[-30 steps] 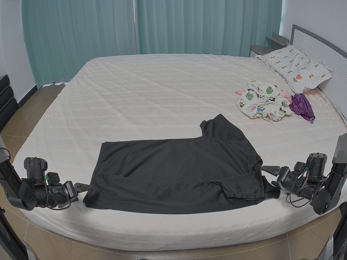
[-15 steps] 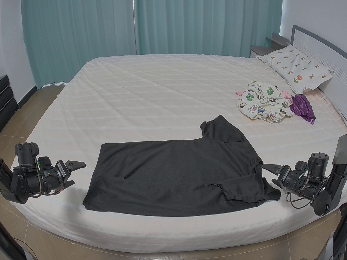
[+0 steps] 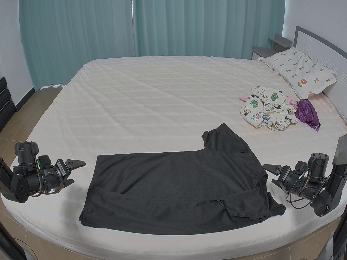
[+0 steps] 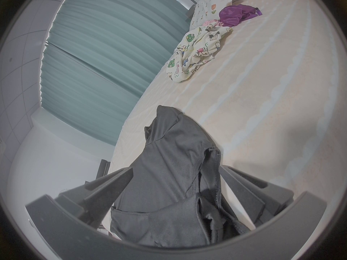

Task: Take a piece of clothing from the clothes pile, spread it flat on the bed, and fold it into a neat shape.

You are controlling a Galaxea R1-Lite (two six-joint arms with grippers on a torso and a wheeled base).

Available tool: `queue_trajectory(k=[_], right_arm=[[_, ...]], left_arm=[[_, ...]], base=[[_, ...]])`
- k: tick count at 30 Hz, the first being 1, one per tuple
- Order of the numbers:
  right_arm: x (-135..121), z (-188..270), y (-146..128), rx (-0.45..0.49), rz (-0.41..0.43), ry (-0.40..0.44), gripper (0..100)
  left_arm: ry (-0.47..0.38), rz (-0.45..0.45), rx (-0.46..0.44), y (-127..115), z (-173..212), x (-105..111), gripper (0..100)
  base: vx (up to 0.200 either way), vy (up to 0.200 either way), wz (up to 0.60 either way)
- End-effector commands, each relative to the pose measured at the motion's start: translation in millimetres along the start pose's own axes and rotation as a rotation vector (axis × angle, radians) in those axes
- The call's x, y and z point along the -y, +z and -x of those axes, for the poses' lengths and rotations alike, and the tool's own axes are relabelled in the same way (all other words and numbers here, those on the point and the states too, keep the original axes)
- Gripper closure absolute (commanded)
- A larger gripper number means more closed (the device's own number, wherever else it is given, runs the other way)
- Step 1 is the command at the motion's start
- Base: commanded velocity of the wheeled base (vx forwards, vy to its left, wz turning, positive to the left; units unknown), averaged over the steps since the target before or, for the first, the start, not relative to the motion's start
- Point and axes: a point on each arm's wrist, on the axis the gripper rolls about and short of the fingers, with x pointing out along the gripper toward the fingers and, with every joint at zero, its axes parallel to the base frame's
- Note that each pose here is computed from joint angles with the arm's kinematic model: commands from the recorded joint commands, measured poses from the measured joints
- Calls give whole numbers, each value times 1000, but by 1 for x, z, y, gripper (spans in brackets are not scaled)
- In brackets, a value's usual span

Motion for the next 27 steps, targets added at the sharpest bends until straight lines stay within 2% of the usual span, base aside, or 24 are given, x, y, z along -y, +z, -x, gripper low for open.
queue_trajectory(k=[1, 11, 14, 20, 27], right_arm=[[0, 0, 0, 0, 1, 1, 0], [1, -1, 0, -2, 0, -1, 0], [0, -1, 0, -1, 0, 0, 0], [0, -1, 0, -1, 0, 0, 0], [0, 0, 0, -2, 0, -1, 0]], left_arm=[[6, 6, -10, -1, -3, -2, 0], [3, 47, -20, -1, -7, -1, 0], [5, 48, -22, -2, -7, -2, 0], [6, 49, -23, -2, -7, -2, 0], [7, 49, -22, -1, -9, -2, 0]], base=[[0, 0, 0], [0, 0, 0], [0, -200, 0], [-200, -200, 0], [0, 0, 0]])
